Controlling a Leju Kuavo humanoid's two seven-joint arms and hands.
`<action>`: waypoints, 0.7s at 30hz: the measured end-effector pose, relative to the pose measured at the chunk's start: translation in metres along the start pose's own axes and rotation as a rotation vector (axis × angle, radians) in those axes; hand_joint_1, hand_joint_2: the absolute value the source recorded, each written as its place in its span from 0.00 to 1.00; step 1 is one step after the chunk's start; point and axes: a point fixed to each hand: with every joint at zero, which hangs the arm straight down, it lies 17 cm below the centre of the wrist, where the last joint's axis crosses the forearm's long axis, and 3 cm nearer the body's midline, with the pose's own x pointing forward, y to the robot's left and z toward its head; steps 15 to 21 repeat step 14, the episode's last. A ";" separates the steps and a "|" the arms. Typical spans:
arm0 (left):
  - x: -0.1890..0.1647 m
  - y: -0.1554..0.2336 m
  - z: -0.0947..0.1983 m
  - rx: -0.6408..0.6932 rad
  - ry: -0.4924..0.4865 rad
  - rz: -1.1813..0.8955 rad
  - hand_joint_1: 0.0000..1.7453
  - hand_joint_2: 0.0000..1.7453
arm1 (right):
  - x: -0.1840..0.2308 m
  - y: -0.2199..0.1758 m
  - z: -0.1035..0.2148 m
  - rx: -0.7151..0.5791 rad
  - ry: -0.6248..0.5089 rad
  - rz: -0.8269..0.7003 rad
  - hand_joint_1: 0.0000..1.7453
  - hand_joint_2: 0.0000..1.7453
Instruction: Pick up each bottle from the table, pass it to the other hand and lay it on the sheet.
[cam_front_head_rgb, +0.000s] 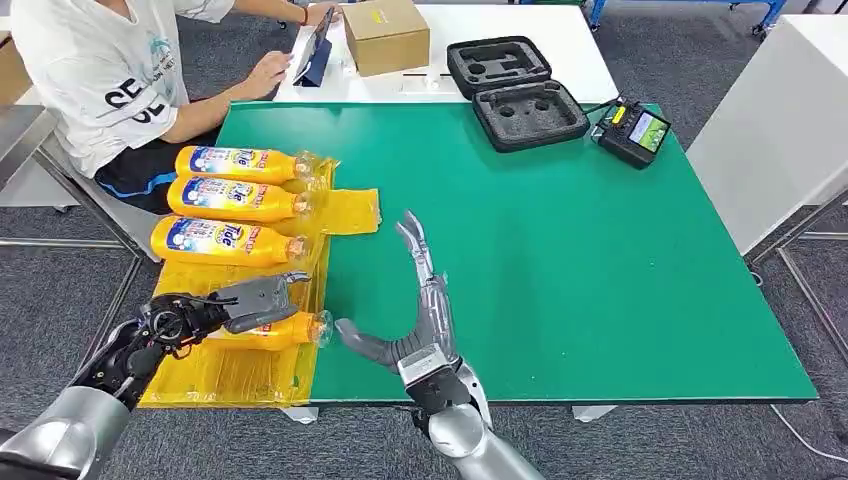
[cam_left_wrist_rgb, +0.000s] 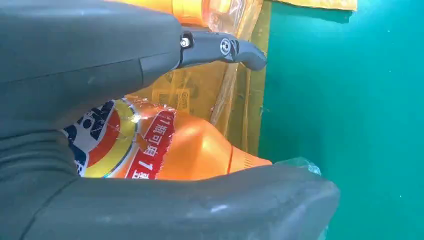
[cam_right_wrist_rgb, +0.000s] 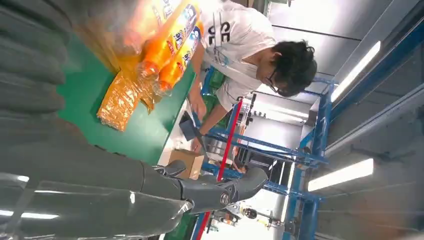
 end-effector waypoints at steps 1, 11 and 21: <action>0.000 0.000 0.000 0.000 0.000 0.001 0.00 0.00 | 0.000 0.000 0.000 0.000 0.000 0.000 0.00 1.00; 0.000 0.002 0.000 0.007 -0.001 0.009 0.00 0.00 | 0.000 0.000 0.000 0.001 0.001 0.000 0.00 1.00; 0.000 0.002 0.000 0.008 -0.002 0.011 0.00 0.00 | 0.000 0.000 0.000 0.001 0.001 0.001 0.00 1.00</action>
